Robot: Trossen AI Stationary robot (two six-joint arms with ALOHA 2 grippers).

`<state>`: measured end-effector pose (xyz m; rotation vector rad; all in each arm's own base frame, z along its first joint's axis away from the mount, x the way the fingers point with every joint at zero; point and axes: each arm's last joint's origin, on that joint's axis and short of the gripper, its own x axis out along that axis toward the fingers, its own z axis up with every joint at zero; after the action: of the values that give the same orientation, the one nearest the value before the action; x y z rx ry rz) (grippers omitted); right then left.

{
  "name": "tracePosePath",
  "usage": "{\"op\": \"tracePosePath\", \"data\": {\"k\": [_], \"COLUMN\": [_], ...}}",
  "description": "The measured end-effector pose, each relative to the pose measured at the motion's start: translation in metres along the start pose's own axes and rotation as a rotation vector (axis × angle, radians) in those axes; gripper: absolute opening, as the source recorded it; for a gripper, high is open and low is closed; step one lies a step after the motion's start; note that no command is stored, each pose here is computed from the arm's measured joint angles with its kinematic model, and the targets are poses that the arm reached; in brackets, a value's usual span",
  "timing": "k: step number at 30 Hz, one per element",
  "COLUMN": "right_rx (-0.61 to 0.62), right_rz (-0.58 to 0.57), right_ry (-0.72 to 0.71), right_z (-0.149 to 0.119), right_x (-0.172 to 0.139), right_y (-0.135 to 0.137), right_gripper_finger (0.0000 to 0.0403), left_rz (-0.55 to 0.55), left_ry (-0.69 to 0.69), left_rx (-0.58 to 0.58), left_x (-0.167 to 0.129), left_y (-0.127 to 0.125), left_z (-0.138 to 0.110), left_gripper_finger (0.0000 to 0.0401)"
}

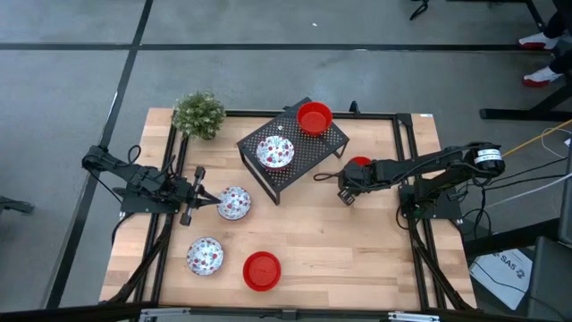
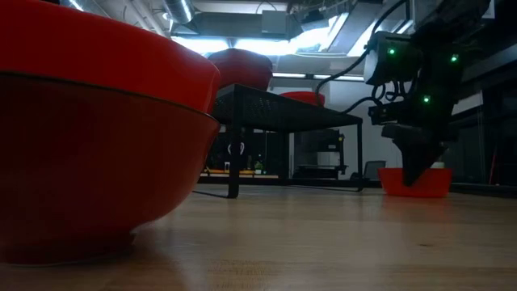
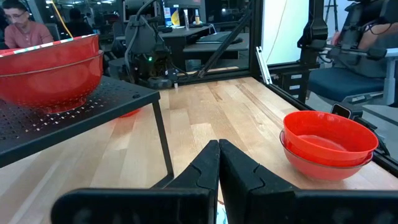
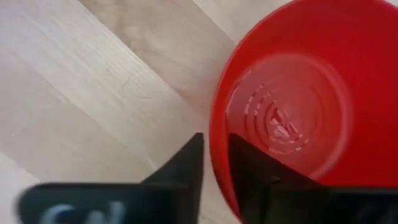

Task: Pick & Place Mini bowls
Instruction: Stack the red bowl on the red bowl on the shelf

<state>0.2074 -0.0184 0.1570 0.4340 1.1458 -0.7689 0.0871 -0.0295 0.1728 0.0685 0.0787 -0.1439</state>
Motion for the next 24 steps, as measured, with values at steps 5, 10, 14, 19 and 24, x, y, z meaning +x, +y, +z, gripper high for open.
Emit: {"op": "tracePosePath", "data": {"k": [5, 10, 14, 19, 24], "right_rx": [-0.001, 0.010, -0.006, 0.003, -0.011], "right_rz": [0.012, 0.041, 0.078, 0.130, 0.178], "right_ry": [0.013, 0.031, 0.033, 0.011, -0.018], "right_z": [-0.001, -0.002, -0.001, 0.003, 0.008], "right_x": [0.000, -0.001, -0.007, -0.018, -0.031], "right_y": [0.000, 0.003, 0.010, 0.021, 0.032], "right_gripper_finger": [0.0012, 0.0019, 0.0007, 0.0010, 0.0005], "left_rz": [0.000, 0.000, 0.000, 0.000, 0.000], "left_ry": [0.000, 0.000, 0.000, 0.000, 0.000], "left_rx": [0.000, 0.000, 0.000, 0.000, 0.000], "left_x": [0.000, 0.000, 0.000, 0.000, 0.000], "left_y": [0.000, 0.000, 0.000, 0.000, 0.000], "left_z": [0.000, 0.000, 0.000, 0.000, 0.000], "left_gripper_finger": [0.0004, 0.0004, 0.0004, 0.0004, 0.0004]}}
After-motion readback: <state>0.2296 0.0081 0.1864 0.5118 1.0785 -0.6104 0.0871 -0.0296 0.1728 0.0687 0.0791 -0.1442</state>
